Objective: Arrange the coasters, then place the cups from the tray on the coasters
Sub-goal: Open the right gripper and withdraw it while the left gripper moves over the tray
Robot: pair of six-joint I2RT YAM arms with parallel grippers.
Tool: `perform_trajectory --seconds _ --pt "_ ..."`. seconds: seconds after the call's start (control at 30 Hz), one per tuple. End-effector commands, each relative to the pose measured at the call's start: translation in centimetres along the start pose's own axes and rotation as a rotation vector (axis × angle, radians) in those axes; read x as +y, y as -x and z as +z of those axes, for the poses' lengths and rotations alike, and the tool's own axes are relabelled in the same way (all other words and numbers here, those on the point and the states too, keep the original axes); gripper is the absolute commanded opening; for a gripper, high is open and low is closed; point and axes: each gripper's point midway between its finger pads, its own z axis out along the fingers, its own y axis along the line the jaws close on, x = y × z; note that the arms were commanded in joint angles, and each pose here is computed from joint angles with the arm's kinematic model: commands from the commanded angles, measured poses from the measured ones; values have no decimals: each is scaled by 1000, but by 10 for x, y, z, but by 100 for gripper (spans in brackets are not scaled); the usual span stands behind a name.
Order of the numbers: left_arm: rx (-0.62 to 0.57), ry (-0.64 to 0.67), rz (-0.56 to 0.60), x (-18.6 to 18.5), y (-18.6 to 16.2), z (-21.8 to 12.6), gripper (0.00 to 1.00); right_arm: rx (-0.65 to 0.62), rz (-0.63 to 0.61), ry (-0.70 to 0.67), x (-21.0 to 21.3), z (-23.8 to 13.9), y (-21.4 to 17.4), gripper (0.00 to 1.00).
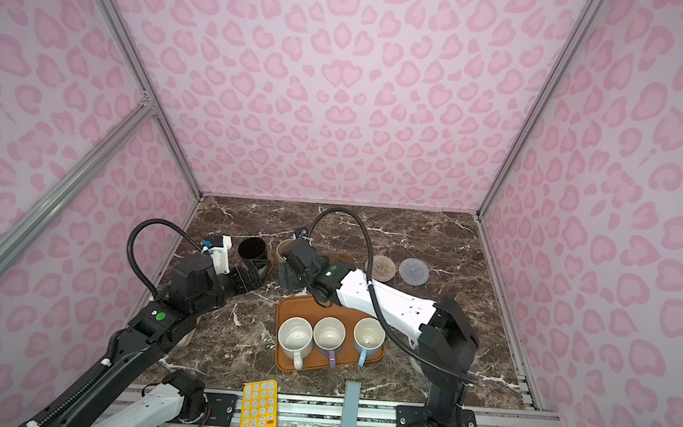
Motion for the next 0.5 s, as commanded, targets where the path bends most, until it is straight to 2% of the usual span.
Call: perform_trajectory --seconds 0.0,0.23,0.37,0.47 --pt "25 -36 35 -16 -3 1 97 -24 -2 -73 -24 -18 -5 96" --pt "111 -38 123 -40 -33 1 97 -39 -49 -185 -75 -57 -25 99" --pt "189 -27 154 -41 -59 2 98 1 -22 -153 -93 -67 -41 99" --pt "211 38 182 -31 -74 -1 100 10 -11 -132 -101 -74 -51 99"
